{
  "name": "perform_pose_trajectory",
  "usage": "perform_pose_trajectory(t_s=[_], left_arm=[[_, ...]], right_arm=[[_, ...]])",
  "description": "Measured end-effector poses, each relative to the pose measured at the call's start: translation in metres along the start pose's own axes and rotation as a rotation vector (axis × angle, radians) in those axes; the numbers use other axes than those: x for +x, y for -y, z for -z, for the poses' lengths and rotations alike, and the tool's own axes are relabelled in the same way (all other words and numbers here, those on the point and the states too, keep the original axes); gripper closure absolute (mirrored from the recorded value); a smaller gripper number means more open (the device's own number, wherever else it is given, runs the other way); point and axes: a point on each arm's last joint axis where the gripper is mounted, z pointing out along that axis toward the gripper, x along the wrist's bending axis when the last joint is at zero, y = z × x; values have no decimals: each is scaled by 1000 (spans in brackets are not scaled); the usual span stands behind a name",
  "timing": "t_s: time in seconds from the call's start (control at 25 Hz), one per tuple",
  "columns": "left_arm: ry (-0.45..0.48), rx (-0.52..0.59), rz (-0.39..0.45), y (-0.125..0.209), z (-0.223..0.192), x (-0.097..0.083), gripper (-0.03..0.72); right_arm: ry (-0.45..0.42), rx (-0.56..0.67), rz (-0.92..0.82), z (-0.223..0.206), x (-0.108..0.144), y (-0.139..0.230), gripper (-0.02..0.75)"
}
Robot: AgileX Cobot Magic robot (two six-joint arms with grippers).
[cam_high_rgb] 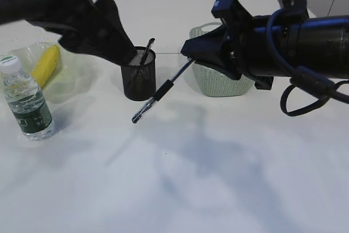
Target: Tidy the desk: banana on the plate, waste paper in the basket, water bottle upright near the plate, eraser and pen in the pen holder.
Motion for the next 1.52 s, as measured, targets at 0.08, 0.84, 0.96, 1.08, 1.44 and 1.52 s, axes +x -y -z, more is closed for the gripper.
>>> perform_pose_trajectory(t_s=[0.08,0.84,0.96,1.08,1.44,1.52], left_arm=[[-13,-44,22,1,18,-2,268],[36,-211,215,89,39,-20,265],[33,-248,225,92,37,-20,265],[25,-301,230,88,37,-18,265],[-14,-504,245,75,40,-12,266],[-24,-536,249,75,38,-10,270]], right_arm=[[-8,-16,7,5,3,-2,695],[-108,-200,-55,65,39,-24,695],[-128,-196,-77,68,42,-24,695],[-140,-186,-84,68,44,-24,695],[-194,-211,-123,72,62,-35,696],[-200,-221,-144,73,65,-38,696]])
